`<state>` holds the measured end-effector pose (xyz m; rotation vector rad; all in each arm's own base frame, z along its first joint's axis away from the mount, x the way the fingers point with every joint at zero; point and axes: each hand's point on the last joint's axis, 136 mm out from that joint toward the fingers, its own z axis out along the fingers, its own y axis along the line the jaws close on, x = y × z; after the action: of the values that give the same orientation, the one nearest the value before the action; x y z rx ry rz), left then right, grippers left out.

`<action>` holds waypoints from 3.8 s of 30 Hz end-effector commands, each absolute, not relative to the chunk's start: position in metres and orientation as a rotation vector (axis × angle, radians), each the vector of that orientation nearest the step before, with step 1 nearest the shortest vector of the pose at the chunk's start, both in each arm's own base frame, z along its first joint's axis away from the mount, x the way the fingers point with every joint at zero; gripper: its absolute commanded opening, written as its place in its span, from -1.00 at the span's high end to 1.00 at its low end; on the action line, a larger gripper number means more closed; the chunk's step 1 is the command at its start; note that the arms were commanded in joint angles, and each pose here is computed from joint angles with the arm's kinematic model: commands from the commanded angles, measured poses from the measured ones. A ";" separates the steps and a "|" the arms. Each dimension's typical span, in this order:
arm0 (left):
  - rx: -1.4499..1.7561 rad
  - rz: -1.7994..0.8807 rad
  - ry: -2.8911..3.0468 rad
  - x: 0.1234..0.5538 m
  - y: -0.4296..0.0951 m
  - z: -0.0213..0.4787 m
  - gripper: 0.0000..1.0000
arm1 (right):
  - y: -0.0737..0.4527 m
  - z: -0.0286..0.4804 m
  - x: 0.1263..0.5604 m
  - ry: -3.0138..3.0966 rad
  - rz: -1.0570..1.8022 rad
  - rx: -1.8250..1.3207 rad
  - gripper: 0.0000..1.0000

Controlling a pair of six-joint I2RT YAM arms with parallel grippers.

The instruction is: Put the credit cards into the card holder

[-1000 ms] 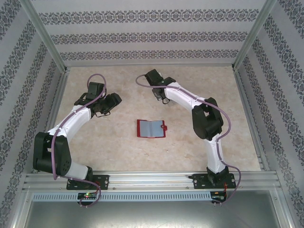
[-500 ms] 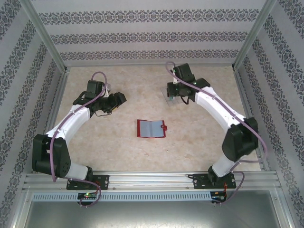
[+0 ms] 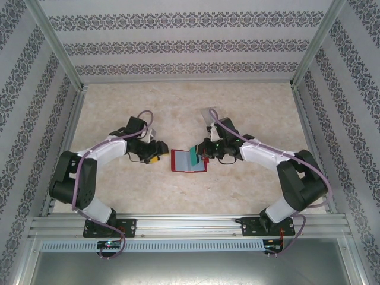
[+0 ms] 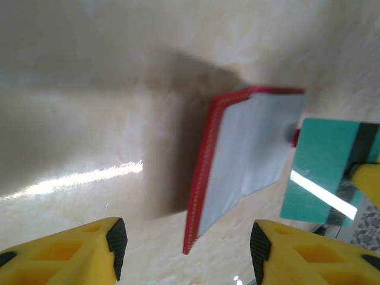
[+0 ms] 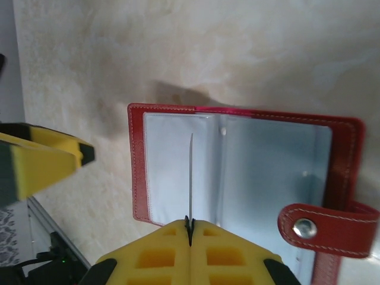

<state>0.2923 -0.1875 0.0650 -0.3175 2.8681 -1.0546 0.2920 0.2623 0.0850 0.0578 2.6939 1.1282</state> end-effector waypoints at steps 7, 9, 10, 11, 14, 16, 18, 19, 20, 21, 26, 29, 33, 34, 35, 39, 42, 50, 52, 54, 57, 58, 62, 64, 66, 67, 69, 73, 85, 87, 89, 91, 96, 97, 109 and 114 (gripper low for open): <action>-0.220 -0.944 2.948 0.284 -0.203 0.040 -0.05 | 0.274 0.059 0.299 2.692 1.228 0.056 1.00; -0.219 -0.936 2.960 0.282 -0.204 0.034 -0.05 | 0.277 0.053 0.298 2.703 1.253 0.055 1.00; -0.220 -0.934 2.961 0.283 -0.204 0.032 -0.05 | 0.279 0.052 0.298 2.703 1.263 0.053 1.00; -0.218 -0.932 2.967 0.282 -0.204 0.030 -0.05 | 0.280 0.048 0.296 2.709 1.267 0.052 1.00; -0.216 -0.931 2.972 0.283 -0.206 0.027 -0.03 | 0.278 0.040 0.295 2.722 1.257 0.068 1.00; -0.218 -0.919 2.968 0.285 -0.206 0.027 0.01 | 0.279 0.036 0.295 2.722 1.266 0.085 1.00; -0.215 -0.914 2.971 0.284 -0.207 0.024 0.05 | 0.279 0.036 0.294 2.716 1.274 0.079 1.00; -0.220 -0.908 2.980 0.284 -0.206 0.022 0.07 | 0.278 0.036 0.294 2.717 1.263 0.083 1.00; -0.219 -0.902 2.985 0.284 -0.206 0.021 0.08 | 0.276 0.035 0.293 2.719 1.254 0.089 1.00; -0.226 -0.887 2.996 0.284 -0.205 0.018 0.10 | 0.274 0.035 0.292 2.716 1.242 0.088 1.00; -0.261 -0.790 3.029 0.281 -0.196 0.005 0.15 | 0.262 0.036 0.291 2.708 1.188 0.083 1.00; -0.270 -0.768 3.046 0.279 -0.194 -0.002 0.18 | 0.261 0.032 0.289 2.709 1.212 0.102 1.00; -0.272 -0.761 3.056 0.277 -0.195 -0.007 0.18 | 0.261 0.030 0.287 2.709 1.208 0.098 1.00; -0.271 -0.758 3.059 0.277 -0.196 -0.008 0.18 | 0.259 0.031 0.288 2.705 1.199 0.098 1.00; -0.274 -0.750 3.064 0.276 -0.195 -0.009 0.18 | 0.258 0.031 0.288 2.703 1.190 0.103 1.00; -0.283 -0.707 3.071 0.276 -0.192 -0.011 0.18 | 0.256 0.038 0.290 2.682 1.176 0.098 1.00; -0.276 -0.704 3.074 0.276 -0.192 -0.012 0.17 | 0.253 0.045 0.290 2.649 1.129 0.078 1.00; -0.266 -0.740 3.060 0.279 -0.198 -0.009 0.10 | 0.256 0.034 0.286 2.688 1.116 0.061 1.00; -0.263 -0.744 3.063 0.277 -0.200 -0.008 0.10 | 0.257 0.037 0.287 2.684 1.133 0.078 1.00; -0.258 -0.740 3.058 0.276 -0.200 -0.007 0.09 | 0.259 0.046 0.288 2.668 1.158 0.067 1.00; -0.244 -0.736 3.056 0.277 -0.201 -0.006 0.08 | 0.254 0.056 0.291 2.651 1.151 0.064 1.00; -0.242 -0.735 3.059 0.277 -0.201 -0.006 0.08 | 0.252 0.058 0.293 2.645 1.161 0.074 1.00; -0.249 -0.749 3.042 0.276 -0.202 -0.005 0.01 | 0.250 0.060 0.294 2.642 1.185 0.059 1.00; -0.245 -0.756 3.044 0.276 -0.203 -0.006 -0.03 | 0.250 0.054 0.293 2.657 1.182 0.052 1.00; -0.244 -0.760 3.048 0.275 -0.204 -0.005 -0.05 | 0.252 0.049 0.293 2.667 1.204 0.064 1.00; -0.244 -0.761 3.043 0.275 -0.205 -0.004 -0.05 | 0.253 0.047 0.293 2.670 1.219 0.069 1.00; -0.233 -0.762 3.036 0.274 -0.207 -0.004 -0.05 | 0.256 0.043 0.292 2.678 1.237 0.067 1.00; -0.219 -0.779 3.042 0.274 -0.213 -0.003 -0.03 | 0.254 0.036 0.291 2.695 1.213 0.075 1.00; -0.183 -0.800 3.046 0.274 -0.231 -0.010 0.11 | 0.270 0.028 0.286 2.683 1.292 0.087 1.00; -0.187 -0.796 3.055 0.274 -0.231 -0.011 0.15 | 0.270 0.027 0.287 2.667 1.297 0.105 1.00; -0.185 -0.797 3.052 0.274 -0.232 -0.011 0.17 | 0.273 0.028 0.287 2.655 1.303 0.114 1.00; -0.188 -0.779 3.055 0.274 -0.230 -0.013 0.18 | 0.276 0.027 0.286 2.654 1.300 0.107 1.00; -0.206 -0.724 3.081 0.274 -0.226 -0.018 0.26 | 0.283 0.023 0.282 2.657 1.324 0.122 1.00; -0.211 -0.724 3.079 0.273 -0.226 -0.018 0.27 | 0.284 0.023 0.282 2.653 1.330 0.127 1.00; -0.217 -0.652 3.104 0.270 -0.218 -0.021 0.29 | 0.299 0.012 0.272 2.660 1.285 0.108 1.00; -0.222 -0.654 3.101 0.269 -0.218 -0.023 0.30 | 0.305 0.012 0.270 2.657 1.272 0.098 1.00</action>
<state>0.2759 -0.1970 0.0119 -0.3260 3.0846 -0.6469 0.2826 0.3037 0.0298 0.0866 2.5933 1.3216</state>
